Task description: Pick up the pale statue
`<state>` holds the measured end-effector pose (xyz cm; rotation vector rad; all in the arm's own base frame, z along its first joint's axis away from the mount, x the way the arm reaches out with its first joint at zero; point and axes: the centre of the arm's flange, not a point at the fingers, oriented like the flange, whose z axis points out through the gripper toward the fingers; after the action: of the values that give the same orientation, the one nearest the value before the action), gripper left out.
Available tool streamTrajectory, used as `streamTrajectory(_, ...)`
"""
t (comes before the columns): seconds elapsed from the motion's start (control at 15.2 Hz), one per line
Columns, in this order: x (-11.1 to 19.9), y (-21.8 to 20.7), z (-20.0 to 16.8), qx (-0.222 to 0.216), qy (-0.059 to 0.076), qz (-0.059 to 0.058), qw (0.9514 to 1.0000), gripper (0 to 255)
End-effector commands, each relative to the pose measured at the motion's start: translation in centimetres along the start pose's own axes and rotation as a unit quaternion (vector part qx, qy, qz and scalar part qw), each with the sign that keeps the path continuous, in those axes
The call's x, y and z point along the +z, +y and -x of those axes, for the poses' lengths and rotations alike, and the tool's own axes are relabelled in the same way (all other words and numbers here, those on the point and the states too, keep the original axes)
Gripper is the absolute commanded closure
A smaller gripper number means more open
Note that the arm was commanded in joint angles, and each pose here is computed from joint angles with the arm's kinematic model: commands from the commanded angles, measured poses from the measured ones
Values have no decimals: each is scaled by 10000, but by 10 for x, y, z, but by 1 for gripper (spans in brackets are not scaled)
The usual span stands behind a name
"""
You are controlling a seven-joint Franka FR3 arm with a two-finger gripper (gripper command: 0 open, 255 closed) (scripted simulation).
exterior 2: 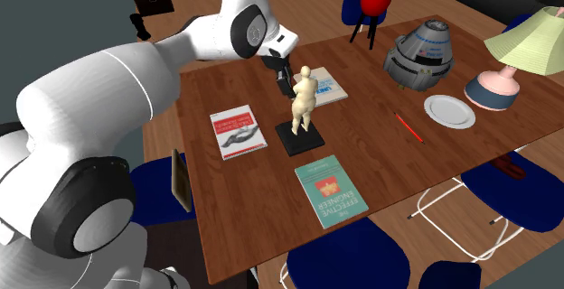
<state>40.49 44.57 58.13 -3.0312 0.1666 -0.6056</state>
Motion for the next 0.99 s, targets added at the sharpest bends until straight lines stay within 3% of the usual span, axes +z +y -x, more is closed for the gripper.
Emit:
streamTrajectory(0.0, 7, -5, 1, 33, 28, -5, 10000, 0)
streamTrajectory(0.46, 34, -3, 12, 33, 27, -5, 10000, 0)
streamTrajectory(0.53, 35, -3, 13, 33, 28, -5, 10000, 255)
streamTrajectory(0.92, 35, -3, 13, 33, 28, -5, 10000, 255)
